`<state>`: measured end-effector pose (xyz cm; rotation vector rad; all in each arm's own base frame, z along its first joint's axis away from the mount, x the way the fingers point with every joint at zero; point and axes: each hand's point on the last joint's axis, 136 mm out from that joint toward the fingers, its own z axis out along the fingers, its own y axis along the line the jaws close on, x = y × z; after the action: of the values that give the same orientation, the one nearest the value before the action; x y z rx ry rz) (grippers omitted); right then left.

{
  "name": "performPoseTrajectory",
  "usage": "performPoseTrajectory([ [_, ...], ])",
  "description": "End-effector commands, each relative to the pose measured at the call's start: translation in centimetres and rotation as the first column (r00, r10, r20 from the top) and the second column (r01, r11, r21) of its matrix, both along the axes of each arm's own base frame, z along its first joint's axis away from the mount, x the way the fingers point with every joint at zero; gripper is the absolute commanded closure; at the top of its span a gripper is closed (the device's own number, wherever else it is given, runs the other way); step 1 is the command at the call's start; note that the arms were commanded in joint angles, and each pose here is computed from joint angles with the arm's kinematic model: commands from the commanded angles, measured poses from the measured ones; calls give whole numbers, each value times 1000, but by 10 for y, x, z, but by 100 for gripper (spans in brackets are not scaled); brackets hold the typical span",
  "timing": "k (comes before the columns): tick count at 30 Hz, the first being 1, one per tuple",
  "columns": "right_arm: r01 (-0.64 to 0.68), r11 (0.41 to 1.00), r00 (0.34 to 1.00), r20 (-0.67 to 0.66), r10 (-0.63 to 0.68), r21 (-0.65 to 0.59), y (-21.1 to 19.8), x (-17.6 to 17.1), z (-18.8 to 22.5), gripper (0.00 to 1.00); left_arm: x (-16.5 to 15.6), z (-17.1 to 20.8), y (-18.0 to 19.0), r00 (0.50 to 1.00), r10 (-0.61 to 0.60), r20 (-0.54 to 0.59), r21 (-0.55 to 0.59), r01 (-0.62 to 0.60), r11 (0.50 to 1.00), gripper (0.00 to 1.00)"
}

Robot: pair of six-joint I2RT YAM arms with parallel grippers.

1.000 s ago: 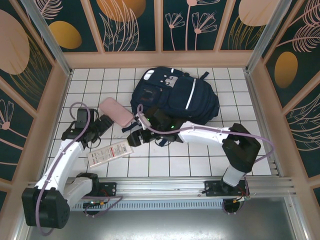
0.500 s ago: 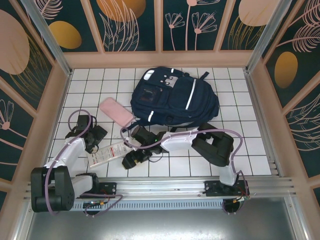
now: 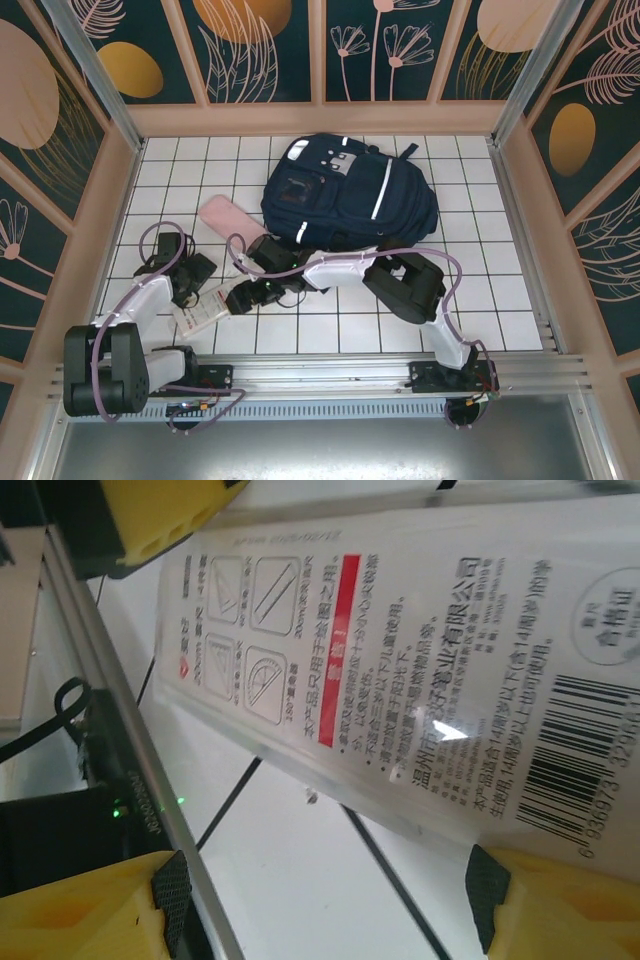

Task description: Pack books, pencil case, and school supplies into a backpack

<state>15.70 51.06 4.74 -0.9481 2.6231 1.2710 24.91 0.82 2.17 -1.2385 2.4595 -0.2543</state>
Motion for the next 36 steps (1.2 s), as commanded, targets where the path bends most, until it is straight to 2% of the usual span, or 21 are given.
performPoseTrajectory([
  [1,59,995,995,81,-53,-76,-9,20,-14,24,-7,-13,-12,1000,-18,-22,-72,16,997,15],
  [9,136,982,985,122,-120,-132,2,50,-41,24,-18,-25,-38,999,-38,1,-223,37,974,15],
  [15,227,973,967,129,-220,-44,13,92,-16,24,-23,-22,-54,998,-47,45,-315,59,947,13],
  [23,291,956,948,126,-292,27,4,130,6,24,-18,-1,-86,975,-125,183,-442,195,876,13],
  [29,305,947,949,55,-312,105,-26,114,48,23,-21,16,-109,948,-191,255,-478,295,827,17],
  [33,368,929,928,-77,-364,45,-50,97,46,24,-25,19,-122,938,-217,271,-495,329,804,19],
  [36,355,933,925,-159,-344,52,-58,76,42,25,-30,16,-126,938,-221,266,-510,331,794,19],
])
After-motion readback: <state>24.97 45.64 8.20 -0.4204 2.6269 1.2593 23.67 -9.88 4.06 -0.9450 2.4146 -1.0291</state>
